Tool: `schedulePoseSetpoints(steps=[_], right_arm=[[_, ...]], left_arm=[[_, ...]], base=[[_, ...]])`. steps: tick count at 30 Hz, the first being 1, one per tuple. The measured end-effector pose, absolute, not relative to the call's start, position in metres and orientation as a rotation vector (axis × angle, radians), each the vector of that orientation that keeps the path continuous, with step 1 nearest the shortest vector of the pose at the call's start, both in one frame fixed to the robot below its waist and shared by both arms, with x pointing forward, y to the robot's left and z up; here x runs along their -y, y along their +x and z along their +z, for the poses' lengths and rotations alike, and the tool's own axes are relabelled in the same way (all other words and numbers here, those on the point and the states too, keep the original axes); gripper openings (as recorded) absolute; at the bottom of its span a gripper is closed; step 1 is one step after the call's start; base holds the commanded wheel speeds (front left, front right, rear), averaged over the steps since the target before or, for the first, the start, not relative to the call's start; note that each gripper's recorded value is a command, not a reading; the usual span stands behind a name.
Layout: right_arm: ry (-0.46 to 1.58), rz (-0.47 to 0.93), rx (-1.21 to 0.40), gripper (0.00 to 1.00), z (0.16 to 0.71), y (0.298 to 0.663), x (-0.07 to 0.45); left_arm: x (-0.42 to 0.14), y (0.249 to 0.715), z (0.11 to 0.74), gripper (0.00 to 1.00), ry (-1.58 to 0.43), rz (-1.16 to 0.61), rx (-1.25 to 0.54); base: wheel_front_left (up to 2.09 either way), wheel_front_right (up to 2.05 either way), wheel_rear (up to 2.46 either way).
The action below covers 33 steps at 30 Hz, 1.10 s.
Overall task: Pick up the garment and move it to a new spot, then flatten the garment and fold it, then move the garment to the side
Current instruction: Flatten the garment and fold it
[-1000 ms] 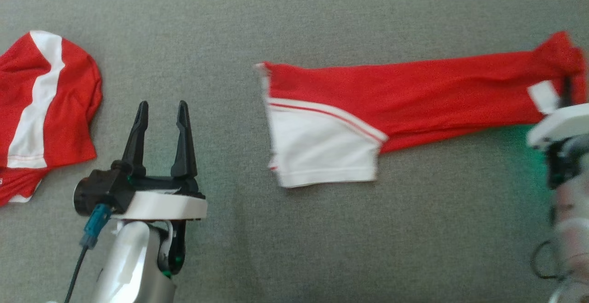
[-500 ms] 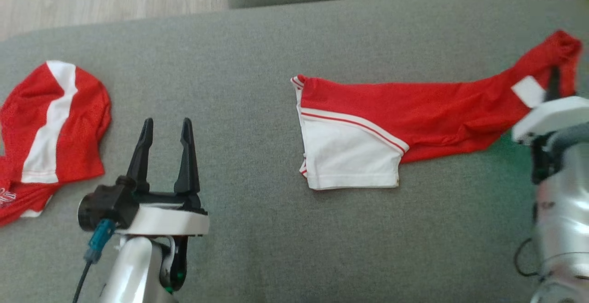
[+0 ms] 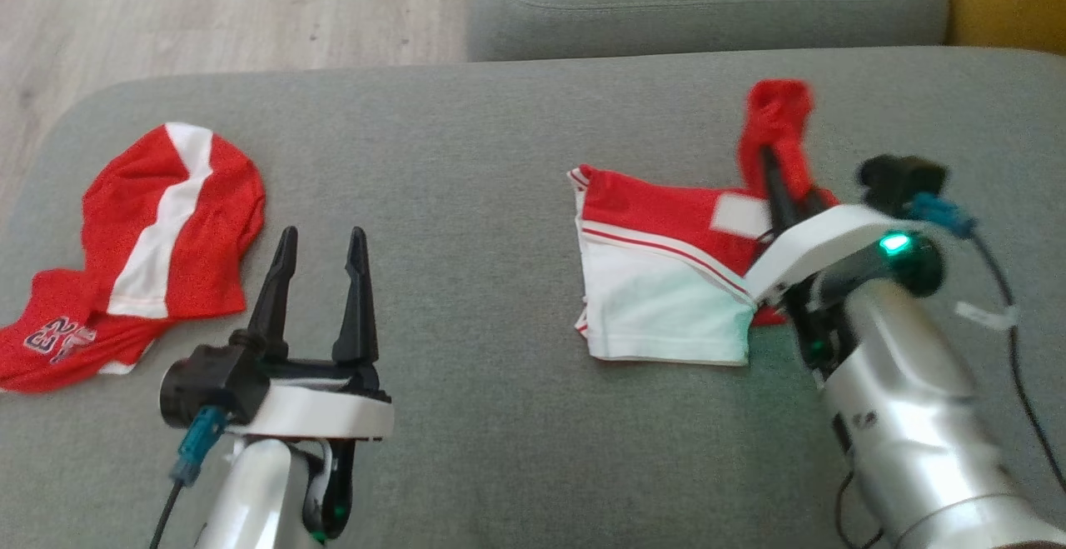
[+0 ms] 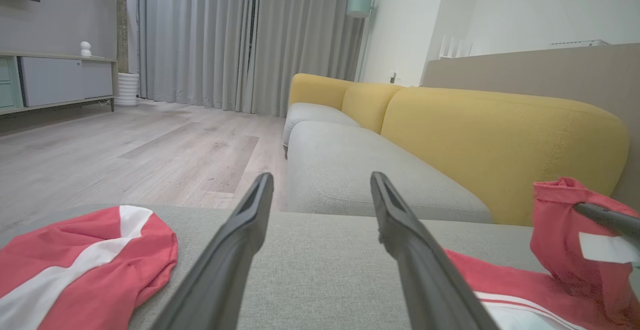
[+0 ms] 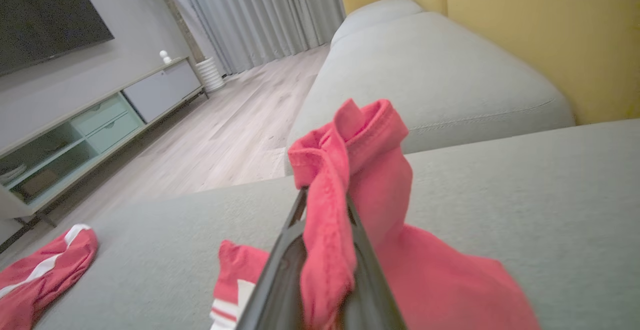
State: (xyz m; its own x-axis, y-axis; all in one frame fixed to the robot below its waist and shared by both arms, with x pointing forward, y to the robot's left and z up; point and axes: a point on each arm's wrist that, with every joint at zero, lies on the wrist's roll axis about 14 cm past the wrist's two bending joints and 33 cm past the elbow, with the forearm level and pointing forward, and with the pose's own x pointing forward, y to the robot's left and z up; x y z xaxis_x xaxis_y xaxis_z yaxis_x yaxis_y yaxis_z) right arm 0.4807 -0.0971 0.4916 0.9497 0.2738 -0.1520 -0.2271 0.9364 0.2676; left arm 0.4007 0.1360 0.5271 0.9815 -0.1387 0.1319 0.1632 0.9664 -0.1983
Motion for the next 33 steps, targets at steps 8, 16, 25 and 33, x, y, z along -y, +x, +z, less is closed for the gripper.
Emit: schedulePoseSetpoints(steps=[8, 16, 25, 33], right_arm=[[0.261, 0.459, -0.307, 0.00, 0.460, 0.453, 0.025], [0.226, 0.509, -0.418, 0.00, 0.423, 0.439, 0.006], [0.276, 0.698, -0.394, 1.00, 0.444, 0.414, -0.046], [0.199, 0.664, -0.219, 1.00, 0.481, 0.435, -0.026]], left_arm=[[-0.152, 0.391, 0.525, 1.00, -0.207, -0.108, 0.113], [-0.168, 0.385, 0.516, 1.00, -0.202, -0.053, 0.091], [-0.163, 0.389, 0.514, 1.00, -0.205, -0.067, 0.083], [-0.147, 0.396, 0.523, 1.00, -0.210, -0.113, 0.107]], base=[[0.00, 0.00, 0.00], [0.00, 0.00, 0.00], [0.00, 0.00, 0.00], [0.00, 0.00, 0.00]])
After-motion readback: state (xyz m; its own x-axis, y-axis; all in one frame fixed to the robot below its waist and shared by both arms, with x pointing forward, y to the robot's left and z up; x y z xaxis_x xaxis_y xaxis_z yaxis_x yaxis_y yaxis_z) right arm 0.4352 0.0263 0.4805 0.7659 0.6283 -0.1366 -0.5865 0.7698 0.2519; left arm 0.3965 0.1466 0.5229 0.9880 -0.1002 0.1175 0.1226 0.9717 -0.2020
